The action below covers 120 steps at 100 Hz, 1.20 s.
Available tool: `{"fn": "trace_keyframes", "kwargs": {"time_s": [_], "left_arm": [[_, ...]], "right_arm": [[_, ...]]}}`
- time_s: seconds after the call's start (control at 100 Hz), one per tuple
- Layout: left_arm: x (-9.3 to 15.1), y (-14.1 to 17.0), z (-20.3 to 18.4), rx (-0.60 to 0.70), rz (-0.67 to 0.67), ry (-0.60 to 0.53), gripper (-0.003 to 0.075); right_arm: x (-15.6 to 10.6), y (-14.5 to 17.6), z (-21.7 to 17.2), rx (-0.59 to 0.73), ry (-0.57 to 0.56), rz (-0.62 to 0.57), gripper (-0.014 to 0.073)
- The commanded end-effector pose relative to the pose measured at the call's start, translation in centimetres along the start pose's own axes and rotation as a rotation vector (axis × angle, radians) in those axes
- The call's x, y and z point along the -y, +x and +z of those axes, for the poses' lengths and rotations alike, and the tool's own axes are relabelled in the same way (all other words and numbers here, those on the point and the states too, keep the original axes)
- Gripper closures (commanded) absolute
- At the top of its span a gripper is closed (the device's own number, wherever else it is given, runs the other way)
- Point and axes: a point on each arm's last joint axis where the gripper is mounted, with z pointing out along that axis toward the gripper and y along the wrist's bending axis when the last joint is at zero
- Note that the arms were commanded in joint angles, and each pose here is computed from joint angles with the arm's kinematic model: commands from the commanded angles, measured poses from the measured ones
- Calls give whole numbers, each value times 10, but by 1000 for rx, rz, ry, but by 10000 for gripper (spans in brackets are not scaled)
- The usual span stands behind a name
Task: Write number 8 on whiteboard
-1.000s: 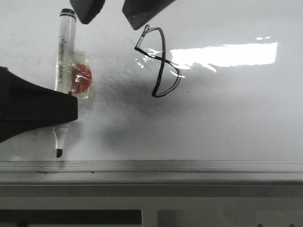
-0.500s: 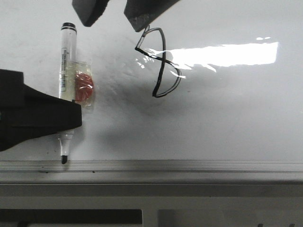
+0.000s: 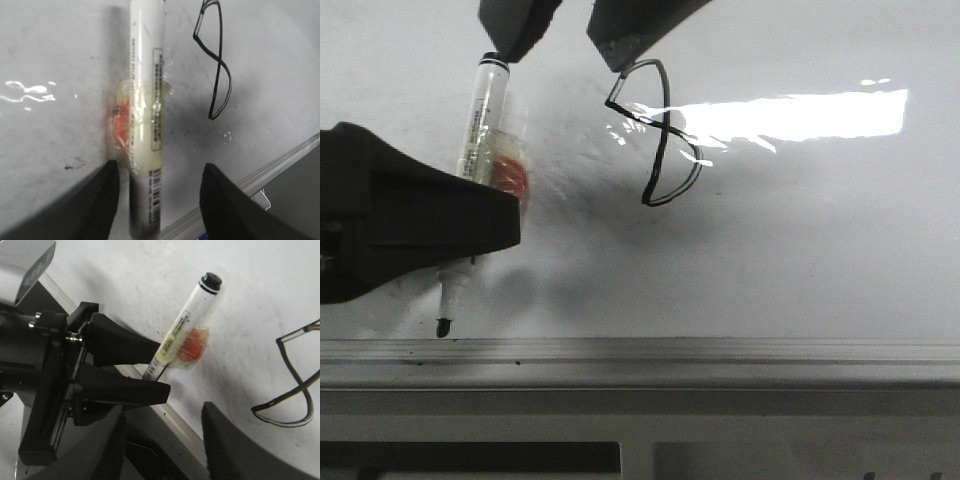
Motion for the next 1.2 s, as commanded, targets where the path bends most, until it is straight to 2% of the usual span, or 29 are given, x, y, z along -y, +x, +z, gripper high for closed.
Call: {"fn": "trace_keyframes", "kwargs": {"time_s": [0.0, 0.08, 0.15, 0.22, 0.29, 0.41, 0.63, 0.74, 0.81, 0.91, 1.19], "left_arm": [[4, -13, 1, 79, -40, 16, 332], [6, -16, -3, 99, -39, 30, 332], [8, -19, -10, 122, -28, 52, 335], [10, -21, -19, 146, -7, 82, 374], [11, -22, -31, 177, 4, 107, 482], [9, -19, -53, 237, 2, 142, 743], [-4, 0, -89, 323, 18, 198, 741], [-12, 13, -100, 340, 17, 208, 741], [-13, 16, -101, 279, 17, 182, 741], [-14, 18, -102, 279, 17, 182, 741], [-14, 18, -102, 278, 17, 182, 741]], "right_arm": [[1, -13, -15, 97, 2, -26, 324], [3, -12, -23, 112, 14, -41, 426], [5, -12, -33, 143, 21, -55, 550], [7, -10, -46, 193, 21, -69, 663], [10, -5, -58, 254, 20, -90, 664], [16, 14, -80, 378, 5, -130, 664], [27, 80, -99, 590, -69, -189, 656], [35, 115, -101, 615, -74, -195, 657], [41, 137, -101, 616, -69, -192, 657], [48, 163, -100, 613, -56, -185, 657], [56, 194, -102, 683, -61, -175, 658]]}}
